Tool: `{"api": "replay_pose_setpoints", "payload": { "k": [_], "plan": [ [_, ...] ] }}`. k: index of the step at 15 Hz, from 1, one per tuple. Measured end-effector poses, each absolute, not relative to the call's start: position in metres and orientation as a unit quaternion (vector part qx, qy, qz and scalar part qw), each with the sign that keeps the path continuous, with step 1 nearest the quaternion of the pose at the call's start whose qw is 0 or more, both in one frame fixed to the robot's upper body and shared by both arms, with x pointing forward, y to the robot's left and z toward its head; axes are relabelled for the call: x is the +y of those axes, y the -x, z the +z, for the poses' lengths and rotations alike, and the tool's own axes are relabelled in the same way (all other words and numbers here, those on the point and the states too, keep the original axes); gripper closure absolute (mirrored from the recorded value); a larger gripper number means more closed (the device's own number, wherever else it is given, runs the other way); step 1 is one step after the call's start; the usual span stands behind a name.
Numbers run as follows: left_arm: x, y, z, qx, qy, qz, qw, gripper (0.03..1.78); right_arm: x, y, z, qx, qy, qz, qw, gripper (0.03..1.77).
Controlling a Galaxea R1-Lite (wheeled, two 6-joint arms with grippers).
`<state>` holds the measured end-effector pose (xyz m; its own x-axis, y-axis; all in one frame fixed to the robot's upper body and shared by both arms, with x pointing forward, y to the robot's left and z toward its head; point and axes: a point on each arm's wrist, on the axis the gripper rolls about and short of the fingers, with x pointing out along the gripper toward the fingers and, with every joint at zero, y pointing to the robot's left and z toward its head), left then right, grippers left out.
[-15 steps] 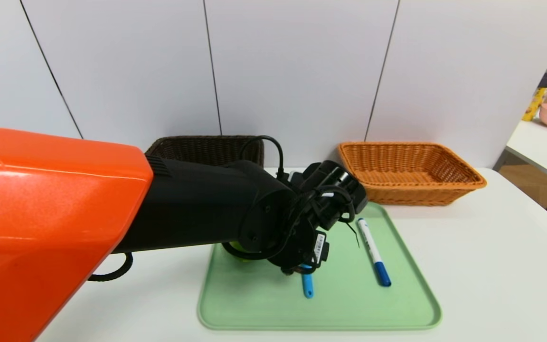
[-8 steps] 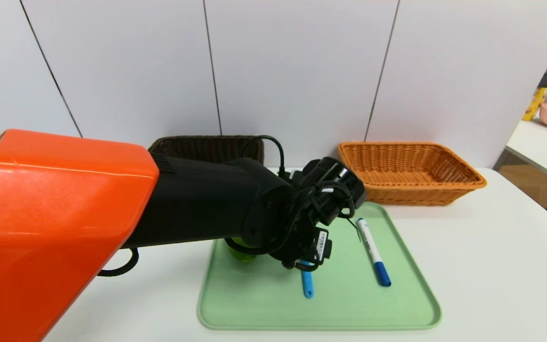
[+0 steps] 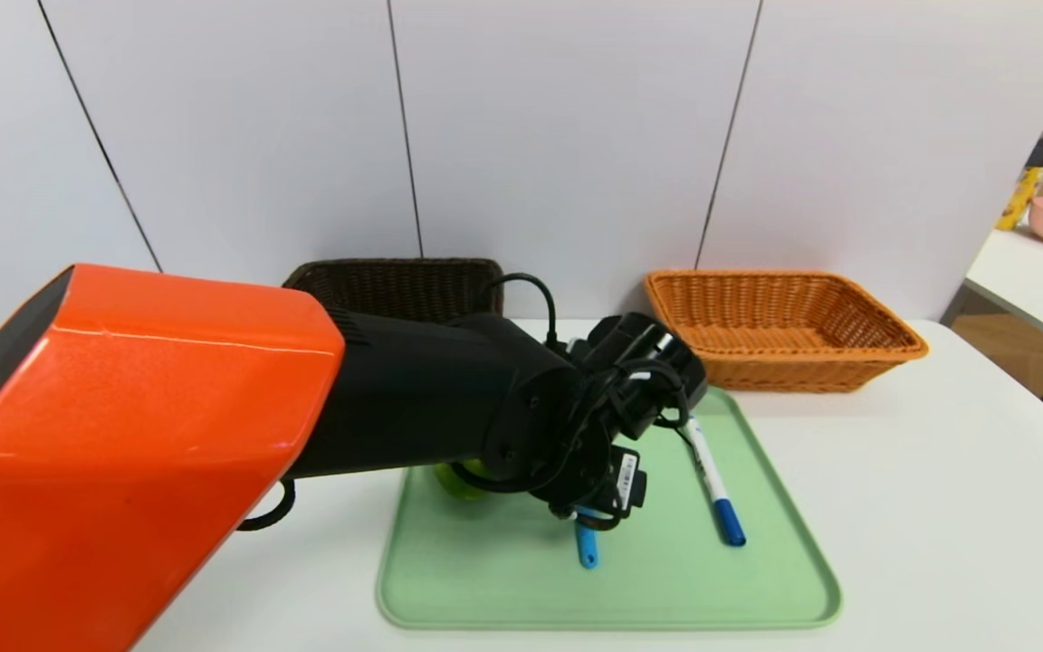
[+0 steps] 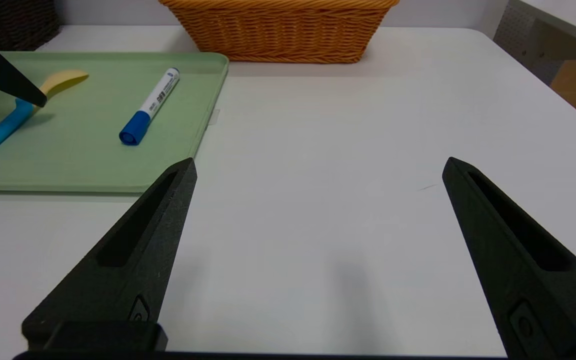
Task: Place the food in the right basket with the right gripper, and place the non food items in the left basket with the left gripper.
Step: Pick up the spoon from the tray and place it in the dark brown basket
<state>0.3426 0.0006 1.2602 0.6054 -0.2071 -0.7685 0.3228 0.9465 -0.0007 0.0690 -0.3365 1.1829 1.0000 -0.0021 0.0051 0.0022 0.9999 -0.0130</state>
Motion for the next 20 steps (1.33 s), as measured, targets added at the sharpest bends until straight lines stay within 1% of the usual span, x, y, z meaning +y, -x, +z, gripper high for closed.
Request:
{"api": "replay_pose_setpoints", "payload": {
  "k": [6,9,13,17,20],
  "plan": [
    [-0.0030,-0.3453,1.2582,0.418,-0.061,-0.144,0.895,0.12,-0.3365,-0.0690,1.1829,-0.003,0.006,-0.001,1.000,0.10],
    [-0.0059,-0.3475,1.2596,0.417,-0.034,-0.132,0.899,0.12,-0.3365,-0.0690,1.1829,-0.003,0.007,-0.001,1.000,0.10],
    [-0.0065,-0.3491,1.2611,0.401,-0.029,-0.104,0.910,0.12,-0.3365,-0.0690,1.1829,-0.003,0.006,-0.001,1.000,0.10],
    [-0.0058,-0.3436,1.2569,0.425,-0.024,-0.072,0.902,0.12,-0.3365,-0.0690,1.1829,-0.003,0.006,-0.001,1.000,0.10],
    [-0.0096,-0.3410,1.2543,0.428,-0.022,-0.070,0.901,0.12,-0.3365,-0.0690,1.1829,-0.003,0.007,-0.001,1.000,0.10]
  ]
}}
